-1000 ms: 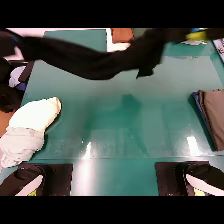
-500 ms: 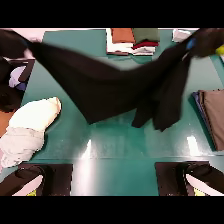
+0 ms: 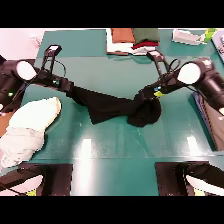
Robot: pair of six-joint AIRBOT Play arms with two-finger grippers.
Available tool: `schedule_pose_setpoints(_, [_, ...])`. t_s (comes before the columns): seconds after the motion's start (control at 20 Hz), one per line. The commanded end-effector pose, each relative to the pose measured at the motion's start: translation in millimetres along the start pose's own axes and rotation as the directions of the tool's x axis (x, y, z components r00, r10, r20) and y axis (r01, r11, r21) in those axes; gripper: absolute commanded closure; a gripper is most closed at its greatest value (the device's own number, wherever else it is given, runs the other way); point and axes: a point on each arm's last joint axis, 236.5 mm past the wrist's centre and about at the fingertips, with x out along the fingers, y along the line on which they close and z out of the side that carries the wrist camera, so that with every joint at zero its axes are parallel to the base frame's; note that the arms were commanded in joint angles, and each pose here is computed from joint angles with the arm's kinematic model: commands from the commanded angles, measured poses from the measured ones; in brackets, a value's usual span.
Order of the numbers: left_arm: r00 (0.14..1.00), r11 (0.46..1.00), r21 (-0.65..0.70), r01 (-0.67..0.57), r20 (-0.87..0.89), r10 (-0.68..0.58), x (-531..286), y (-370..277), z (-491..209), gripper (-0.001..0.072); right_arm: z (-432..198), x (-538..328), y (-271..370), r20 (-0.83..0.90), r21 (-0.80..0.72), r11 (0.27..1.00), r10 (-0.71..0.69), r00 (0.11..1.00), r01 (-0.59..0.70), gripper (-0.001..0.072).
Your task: Fold the shirts.
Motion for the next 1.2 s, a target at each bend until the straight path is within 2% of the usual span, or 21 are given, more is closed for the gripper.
schedule_pose_setpoints(0.0, [0.985,0.999,0.004,-0.033,0.167,0.032,19.4,11.3,37.6,0.0685,33.8,20.6,-23.3,0.072,0.059,0.998,-0.021,0.997,0.017,0.0691])
schedule_pose_setpoints(0.15, [0.979,0.999,0.004,-0.04,0.202,0.038,17.3,12.6,46.3,0.0684,67.7,7.9,-45.7,0.136,0.107,0.994,-0.044,0.99,0.029,0.0688])
schedule_pose_setpoints(0.2, [0.98,0.999,0.006,-0.041,0.197,0.039,16.9,12.8,45.7,0.0585,76.1,3.0,-51.9,0.151,0.12,0.992,-0.05,0.987,0.032,0.0568])
schedule_pose_setpoints(0.25, [0.982,0.999,-0.001,-0.046,0.185,0.046,14.5,14.0,45.1,0.036,83.9,-2.9,-56.6,0.169,0.129,0.991,-0.055,0.984,0.034,0.0353])
schedule_pose_setpoints(0.3, [0.985,0.999,-0.016,-0.051,0.162,0.053,9.1,16.6,43.5,0.0255,88.5,-11.5,-61.1,0.18,0.137,0.99,-0.062,0.982,0.037,0.0319])
schedule_pose_setpoints(0.5, [0.994,0.996,-0.084,-0.043,-0.108,0.034,-9.6,21.3,-8.7,0.0257,80.7,-51.1,-74.4,0.214,0.165,0.985,-0.088,0.973,0.052,0.0319])
schedule_pose_setpoints(0.6, [0.971,0.993,-0.114,0.024,-0.233,-0.05,1.8,-2.6,-48.6,0.0257,65.8,-58.2,-75.9,0.223,0.17,0.984,-0.093,0.97,0.056,0.0321])
schedule_pose_setpoints(0.8, [0.948,0.991,-0.116,0.065,-0.302,-0.098,43.6,-48.0,-100.9,0.0256,37.3,-51.4,-80.5,0.205,0.188,0.98,-0.099,0.974,0.06,0.0325])
schedule_pose_setpoints(1.15, [0.906,0.978,-0.181,0.102,-0.39,-0.167,85.5,-92.1,-140.4,0.0256,29.3,-40.8,-62.3,0.18,0.147,0.988,-0.072,0.981,0.045,0.0325])
